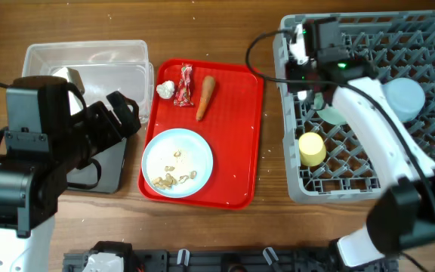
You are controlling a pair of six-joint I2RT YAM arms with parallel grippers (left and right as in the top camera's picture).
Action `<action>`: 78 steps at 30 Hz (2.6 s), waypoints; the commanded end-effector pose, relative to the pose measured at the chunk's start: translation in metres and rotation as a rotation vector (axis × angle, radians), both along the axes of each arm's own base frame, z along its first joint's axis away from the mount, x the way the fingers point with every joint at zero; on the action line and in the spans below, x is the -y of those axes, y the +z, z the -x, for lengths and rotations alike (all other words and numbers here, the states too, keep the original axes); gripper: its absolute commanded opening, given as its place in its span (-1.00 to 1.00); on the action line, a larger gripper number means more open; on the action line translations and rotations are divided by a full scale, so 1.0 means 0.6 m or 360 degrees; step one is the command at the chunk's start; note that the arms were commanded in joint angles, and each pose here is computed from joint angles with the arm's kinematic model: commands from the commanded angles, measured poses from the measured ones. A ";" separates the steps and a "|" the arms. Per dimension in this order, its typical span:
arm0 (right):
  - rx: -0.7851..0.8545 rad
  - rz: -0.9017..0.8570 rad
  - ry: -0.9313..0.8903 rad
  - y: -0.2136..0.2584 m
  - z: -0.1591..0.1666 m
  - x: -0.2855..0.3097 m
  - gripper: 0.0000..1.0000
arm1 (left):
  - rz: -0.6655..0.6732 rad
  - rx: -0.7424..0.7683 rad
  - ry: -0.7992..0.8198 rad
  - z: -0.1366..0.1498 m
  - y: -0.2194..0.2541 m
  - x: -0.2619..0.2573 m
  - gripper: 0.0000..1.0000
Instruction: Sort waste into correct bins and load items into the dishwasher rack
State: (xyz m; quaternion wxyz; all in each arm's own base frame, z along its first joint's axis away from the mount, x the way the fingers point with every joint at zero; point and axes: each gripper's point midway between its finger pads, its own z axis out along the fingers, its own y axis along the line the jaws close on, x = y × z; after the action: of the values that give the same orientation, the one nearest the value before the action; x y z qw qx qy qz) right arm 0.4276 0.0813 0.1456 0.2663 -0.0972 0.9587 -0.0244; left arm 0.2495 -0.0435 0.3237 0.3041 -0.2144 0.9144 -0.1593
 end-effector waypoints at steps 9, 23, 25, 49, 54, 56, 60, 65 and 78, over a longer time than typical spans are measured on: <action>-0.0097 0.0030 -0.0054 -0.054 -0.005 0.004 -0.91 | -0.0003 0.0013 0.0012 -0.002 0.004 -0.003 1.00; -0.0211 0.0054 -0.0102 -0.119 -0.015 0.024 -0.44 | -0.0003 0.0013 0.0012 -0.002 0.004 -0.003 1.00; -0.0209 0.0055 -0.0102 -0.119 -0.015 0.024 -0.43 | -0.0003 0.0013 0.0012 -0.002 0.004 -0.003 1.00; 0.0863 -0.0454 0.0302 0.472 0.397 0.026 1.00 | -0.0003 0.0013 0.0012 -0.002 0.004 -0.003 1.00; 0.0867 -0.0301 0.0318 0.403 0.340 0.030 1.00 | -0.0003 0.0013 0.0012 -0.002 0.004 -0.003 1.00; 0.0928 -0.0329 0.0337 0.369 0.320 0.021 1.00 | -0.0003 0.0013 0.0012 -0.002 0.004 -0.003 1.00; 0.1095 -0.0348 0.0348 0.277 0.318 0.020 0.99 | -0.0003 0.0013 0.0012 -0.002 0.004 -0.003 1.00; 0.1191 -0.0418 0.0300 0.168 0.351 0.029 1.00 | -0.0003 0.0013 0.0012 -0.002 0.004 -0.003 1.00; 0.1485 -0.0651 0.0056 0.048 0.317 0.044 1.00 | -0.0003 0.0013 0.0012 -0.002 0.004 -0.003 1.00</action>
State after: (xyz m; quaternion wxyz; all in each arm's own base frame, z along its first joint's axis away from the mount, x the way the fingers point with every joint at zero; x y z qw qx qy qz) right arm 0.2356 0.0581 0.1668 0.6608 -0.0522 0.7383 0.1243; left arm 0.2500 -0.0435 0.3231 0.3031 -0.2146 0.9148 -0.1589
